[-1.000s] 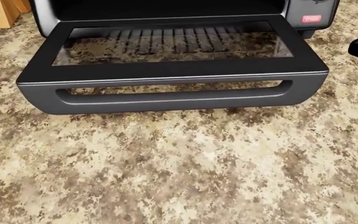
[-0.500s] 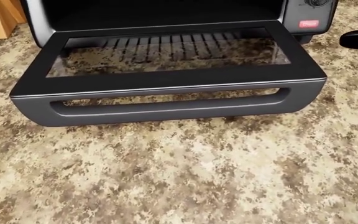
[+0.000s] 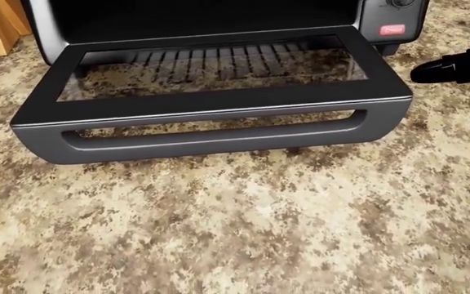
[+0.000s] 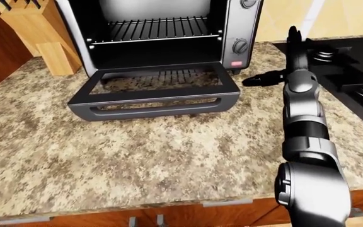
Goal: Close the toaster oven door.
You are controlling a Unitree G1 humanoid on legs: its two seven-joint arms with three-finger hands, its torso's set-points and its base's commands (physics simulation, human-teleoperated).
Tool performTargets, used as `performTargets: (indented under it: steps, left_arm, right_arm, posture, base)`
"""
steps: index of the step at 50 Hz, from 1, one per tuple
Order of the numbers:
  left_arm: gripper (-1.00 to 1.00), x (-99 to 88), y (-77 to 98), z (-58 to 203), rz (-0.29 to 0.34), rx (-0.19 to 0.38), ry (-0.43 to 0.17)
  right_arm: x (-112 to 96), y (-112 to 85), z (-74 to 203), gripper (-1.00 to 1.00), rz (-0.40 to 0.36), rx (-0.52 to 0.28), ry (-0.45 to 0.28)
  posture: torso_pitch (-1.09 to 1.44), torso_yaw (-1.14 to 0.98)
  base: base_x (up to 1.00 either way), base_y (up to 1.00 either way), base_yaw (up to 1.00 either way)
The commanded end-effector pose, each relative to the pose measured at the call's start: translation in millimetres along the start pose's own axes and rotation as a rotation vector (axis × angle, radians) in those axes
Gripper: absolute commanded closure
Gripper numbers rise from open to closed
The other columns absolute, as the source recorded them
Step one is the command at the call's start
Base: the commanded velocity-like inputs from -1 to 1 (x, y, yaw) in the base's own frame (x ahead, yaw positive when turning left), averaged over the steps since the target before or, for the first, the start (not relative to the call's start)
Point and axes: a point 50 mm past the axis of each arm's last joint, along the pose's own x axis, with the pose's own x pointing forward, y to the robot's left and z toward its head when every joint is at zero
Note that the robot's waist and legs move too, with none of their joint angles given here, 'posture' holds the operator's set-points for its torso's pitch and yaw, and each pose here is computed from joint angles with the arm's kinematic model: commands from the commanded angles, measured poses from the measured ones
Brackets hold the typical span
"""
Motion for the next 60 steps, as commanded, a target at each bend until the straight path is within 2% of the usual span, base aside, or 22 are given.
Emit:
performTargets:
  steps: [1, 13, 24, 39, 51, 60]
  left_arm:
    - [-1.0, -1.3, 0.2, 16.3, 0.002, 0.013, -0.083]
    - [-1.0, -0.8, 0.7, 17.7, 0.003, 0.009, -0.083]
    - [-1.0, -1.2, 2.1, 16.4, 0.007, 0.009, -0.081]
    - [-1.0, -2.0, 1.6, 15.5, 0.005, 0.009, -0.08]
    - [-1.0, -1.6, 2.6, 15.7, 0.008, 0.008, -0.081]
    - [-1.0, -0.8, 3.4, 17.9, 0.009, 0.008, -0.085]
  right_arm:
    - [2.3, -10.2, 27.5, -1.0, -0.028, 0.001, -0.105]
    - [2.3, 1.0, 31.5, -1.0, 0.026, -0.014, -0.118]
    - [1.5, 19.5, 29.1, -1.0, 0.083, -0.023, -0.13]
    - [3.6, 37.4, 37.6, -1.0, 0.121, 0.002, -0.14]
    - [1.2, 54.2, 37.9, -1.0, 0.179, -0.005, -0.153]
    - [-0.2, 64.0, 55.4, -1.0, 0.214, 0.042, -0.188]
  posture:
    - [0.0, 0.0]
    - [0.0, 0.0]
    - [0.0, 0.0]
    - [0.0, 0.0]
    - [0.0, 0.0]
    - [0.0, 0.0]
  base:
    - [0.0, 0.0, 0.0]
    - [0.0, 0.0, 0.0]
    - [0.0, 0.0, 0.0]
    - [0.0, 0.0, 0.0]
    - [0.0, 0.0, 0.0]
    - [0.0, 0.0, 0.0]
